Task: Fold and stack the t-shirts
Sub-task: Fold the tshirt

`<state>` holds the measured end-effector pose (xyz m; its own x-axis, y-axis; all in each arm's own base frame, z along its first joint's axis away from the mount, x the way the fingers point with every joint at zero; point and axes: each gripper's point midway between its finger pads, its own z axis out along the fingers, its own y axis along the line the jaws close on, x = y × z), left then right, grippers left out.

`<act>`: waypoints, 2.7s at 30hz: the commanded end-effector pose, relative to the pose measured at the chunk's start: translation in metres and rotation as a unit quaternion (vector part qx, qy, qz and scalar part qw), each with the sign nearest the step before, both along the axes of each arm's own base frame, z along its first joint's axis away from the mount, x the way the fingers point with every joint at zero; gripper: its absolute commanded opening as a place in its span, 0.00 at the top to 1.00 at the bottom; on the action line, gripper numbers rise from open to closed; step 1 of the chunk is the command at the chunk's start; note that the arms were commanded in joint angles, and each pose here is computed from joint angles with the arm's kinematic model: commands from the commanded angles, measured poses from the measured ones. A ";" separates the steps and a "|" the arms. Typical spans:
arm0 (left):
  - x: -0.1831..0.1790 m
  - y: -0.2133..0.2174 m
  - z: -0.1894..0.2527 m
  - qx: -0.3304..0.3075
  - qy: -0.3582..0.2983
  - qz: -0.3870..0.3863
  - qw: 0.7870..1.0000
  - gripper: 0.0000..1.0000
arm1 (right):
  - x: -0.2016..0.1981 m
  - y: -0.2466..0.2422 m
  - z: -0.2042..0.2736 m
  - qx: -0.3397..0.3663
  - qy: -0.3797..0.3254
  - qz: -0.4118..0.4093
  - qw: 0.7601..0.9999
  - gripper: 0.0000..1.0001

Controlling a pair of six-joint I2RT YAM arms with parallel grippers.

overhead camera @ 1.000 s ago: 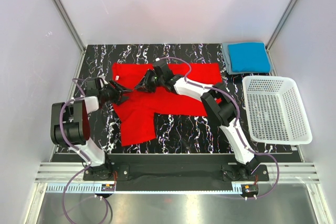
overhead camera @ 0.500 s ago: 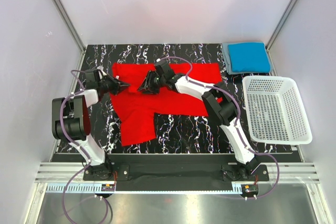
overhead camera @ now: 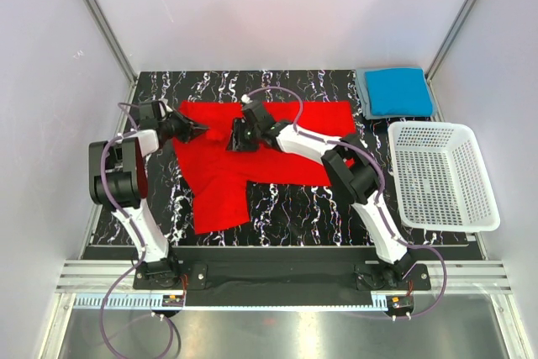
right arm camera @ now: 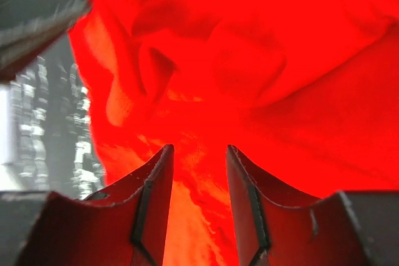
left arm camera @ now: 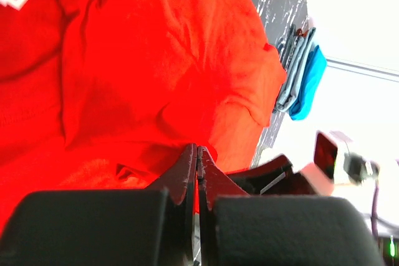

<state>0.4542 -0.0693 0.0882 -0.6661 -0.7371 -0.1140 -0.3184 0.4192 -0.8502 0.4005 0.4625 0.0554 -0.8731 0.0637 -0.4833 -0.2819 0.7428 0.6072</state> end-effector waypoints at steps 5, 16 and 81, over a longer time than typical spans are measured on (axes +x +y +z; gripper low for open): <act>0.020 -0.005 0.005 -0.017 -0.011 -0.029 0.999 1.00 | 0.002 0.028 0.045 -0.076 -0.171 0.031 0.982 0.54; 0.027 0.003 -0.014 -0.022 0.015 -0.048 0.999 1.00 | 0.014 0.049 0.028 -0.113 -0.216 0.026 0.969 0.54; -0.002 0.022 0.005 0.047 0.067 -0.069 0.994 1.00 | -0.005 0.030 0.084 -0.161 -0.309 0.040 0.937 1.00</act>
<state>0.4628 -0.0509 0.0737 -0.7642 -0.6439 -0.0375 -0.3823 0.4990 -0.7777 0.3965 0.4846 0.0654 -0.5255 -0.2886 -0.8003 -0.5200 0.8535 0.0337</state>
